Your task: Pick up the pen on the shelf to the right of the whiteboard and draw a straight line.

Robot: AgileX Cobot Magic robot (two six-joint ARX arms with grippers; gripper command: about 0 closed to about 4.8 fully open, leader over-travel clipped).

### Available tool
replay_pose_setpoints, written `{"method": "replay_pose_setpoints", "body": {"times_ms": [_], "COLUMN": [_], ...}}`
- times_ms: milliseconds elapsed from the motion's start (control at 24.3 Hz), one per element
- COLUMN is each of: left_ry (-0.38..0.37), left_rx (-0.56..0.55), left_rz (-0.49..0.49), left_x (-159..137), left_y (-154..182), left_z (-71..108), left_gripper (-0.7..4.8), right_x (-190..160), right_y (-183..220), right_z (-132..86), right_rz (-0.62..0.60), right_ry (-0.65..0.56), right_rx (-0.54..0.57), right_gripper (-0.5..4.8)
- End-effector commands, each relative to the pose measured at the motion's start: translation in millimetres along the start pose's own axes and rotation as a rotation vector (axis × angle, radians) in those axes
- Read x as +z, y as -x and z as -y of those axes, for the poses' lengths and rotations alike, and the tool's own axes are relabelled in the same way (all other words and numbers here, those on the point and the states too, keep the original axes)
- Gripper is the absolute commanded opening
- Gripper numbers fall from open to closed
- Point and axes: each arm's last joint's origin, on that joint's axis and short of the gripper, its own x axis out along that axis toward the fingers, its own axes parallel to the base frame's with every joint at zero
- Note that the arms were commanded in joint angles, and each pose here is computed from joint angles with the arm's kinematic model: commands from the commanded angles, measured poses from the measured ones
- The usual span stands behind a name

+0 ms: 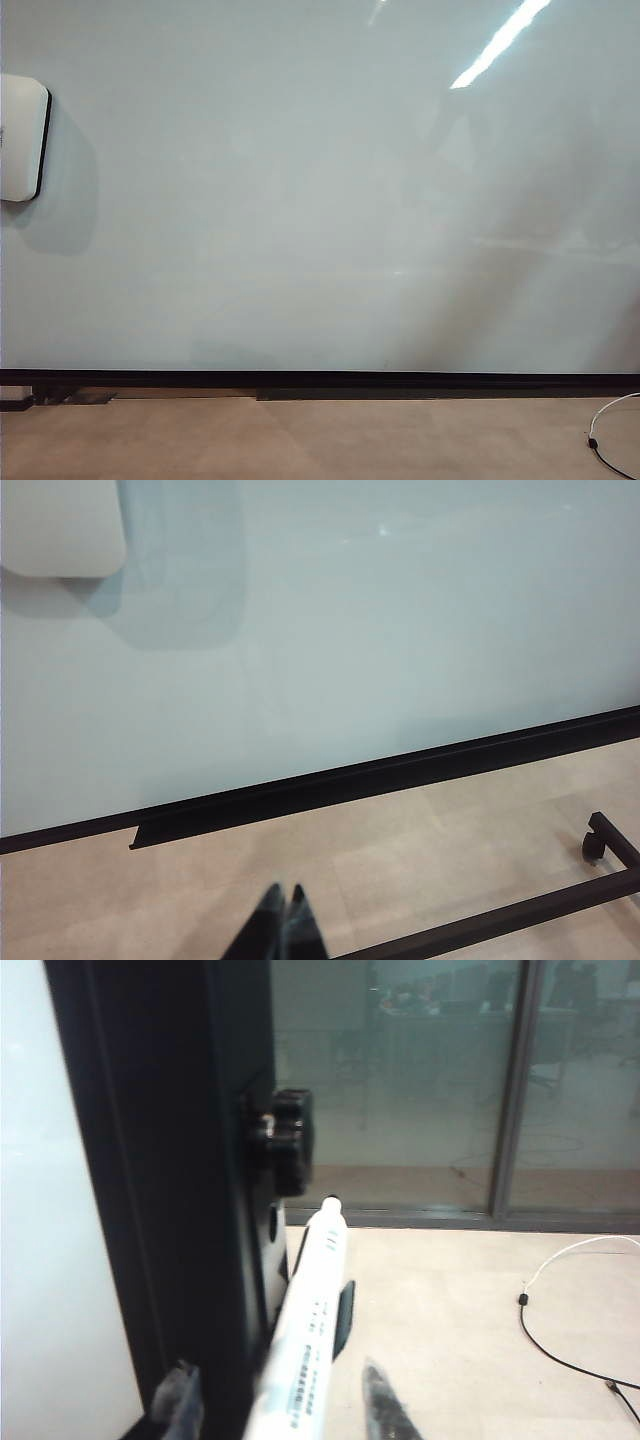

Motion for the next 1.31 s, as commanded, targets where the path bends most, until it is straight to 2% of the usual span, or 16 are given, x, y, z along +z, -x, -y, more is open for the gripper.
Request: {"method": "replay_pose_setpoints", "body": {"times_ms": [41,247,329,1315], "left_ry": [-0.003,-0.003,-0.003,-0.014], "left_rx": [-0.013,-0.013,-0.013,-0.013], "left_rz": [-0.004,-0.004,-0.004,-0.004], "left_x": [0.0,0.0,0.0,0.0], "left_y": [0.2,0.2,0.2,0.2], "left_z": [0.5,0.5,0.5,0.5], "left_gripper": [-0.05,-0.05,-0.05,-0.05], "right_x": [3.2,3.1,3.2,3.3], "right_y": [-1.0,-0.9,-0.9,-0.9], "right_z": [0.8,0.7,0.7,0.0], "right_rz": [0.017,0.017,0.017,0.016], "right_ry": [0.012,0.011,0.012,0.012], "right_rx": [-0.016,-0.015,-0.014,0.008], "right_gripper": [2.06,1.95,1.66,1.65]}}
